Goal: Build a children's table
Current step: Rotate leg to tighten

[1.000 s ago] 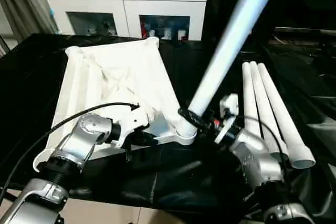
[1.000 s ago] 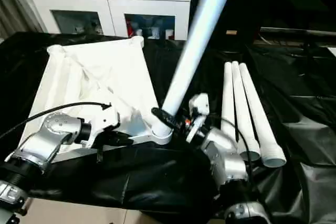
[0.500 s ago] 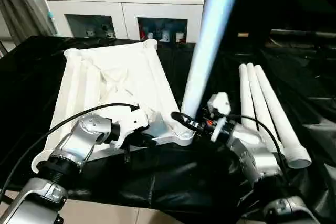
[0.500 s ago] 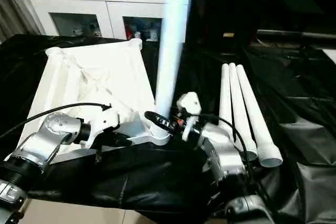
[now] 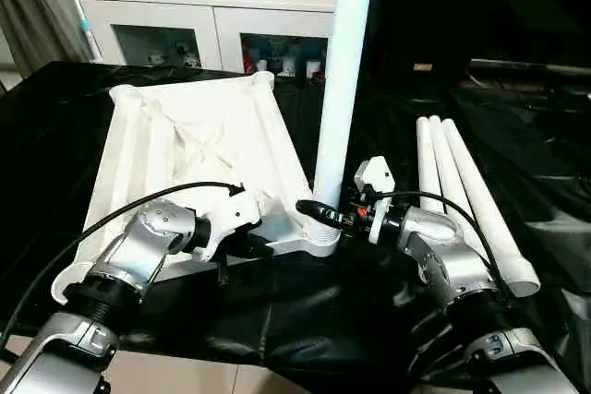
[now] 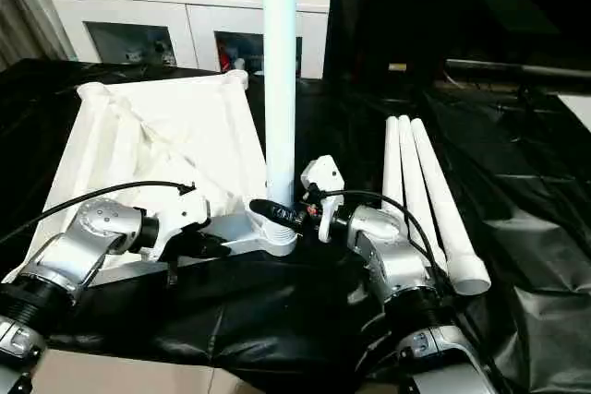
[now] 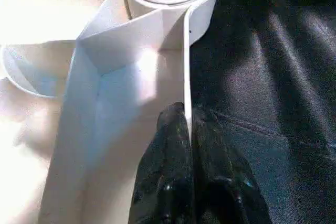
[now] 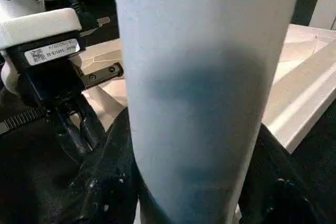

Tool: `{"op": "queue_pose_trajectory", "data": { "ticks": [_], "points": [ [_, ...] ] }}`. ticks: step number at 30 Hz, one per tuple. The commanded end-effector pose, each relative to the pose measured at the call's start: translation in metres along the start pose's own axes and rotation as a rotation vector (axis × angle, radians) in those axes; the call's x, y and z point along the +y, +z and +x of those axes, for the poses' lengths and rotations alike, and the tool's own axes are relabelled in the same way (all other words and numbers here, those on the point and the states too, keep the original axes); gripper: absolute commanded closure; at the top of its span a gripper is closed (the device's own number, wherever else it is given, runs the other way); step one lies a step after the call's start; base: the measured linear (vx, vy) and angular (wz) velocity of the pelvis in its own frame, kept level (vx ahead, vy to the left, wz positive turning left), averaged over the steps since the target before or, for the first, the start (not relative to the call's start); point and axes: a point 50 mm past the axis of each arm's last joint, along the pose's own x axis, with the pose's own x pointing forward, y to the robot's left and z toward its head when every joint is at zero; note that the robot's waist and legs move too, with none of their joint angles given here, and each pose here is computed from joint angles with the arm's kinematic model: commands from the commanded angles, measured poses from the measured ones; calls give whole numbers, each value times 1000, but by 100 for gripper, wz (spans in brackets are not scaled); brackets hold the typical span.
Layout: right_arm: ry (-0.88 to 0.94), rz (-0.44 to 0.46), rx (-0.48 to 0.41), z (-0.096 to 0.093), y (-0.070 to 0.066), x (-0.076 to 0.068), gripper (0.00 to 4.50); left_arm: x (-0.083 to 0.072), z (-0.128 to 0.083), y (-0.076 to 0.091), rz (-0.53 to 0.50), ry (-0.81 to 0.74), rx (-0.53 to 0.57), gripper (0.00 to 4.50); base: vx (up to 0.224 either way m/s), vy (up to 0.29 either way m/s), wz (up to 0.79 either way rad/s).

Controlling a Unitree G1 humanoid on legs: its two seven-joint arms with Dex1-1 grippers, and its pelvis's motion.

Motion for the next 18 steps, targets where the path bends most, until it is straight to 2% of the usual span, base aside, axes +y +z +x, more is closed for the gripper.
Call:
{"op": "queue_pose_trajectory", "data": {
  "ticks": [1, 13, 17, 18],
  "points": [
    [-17, 110, 210, -12, -47, 8, 264, -9, 6, -15, -32, -45, 79, 450, 0, 0, 0],
    [-119, 100, 190, -6, -44, 1, 264, -7, 0, -19, -44, -71, 129, 450, 0, 0, 0],
    [-242, 109, 187, -3, -47, -3, 264, -8, 5, -20, -98, -49, 136, 450, 0, 0, 0],
    [-308, 121, 188, -2, -49, -6, 264, -6, 12, -16, -135, 8, 110, 450, 0, 0, 0]
  ]
}}
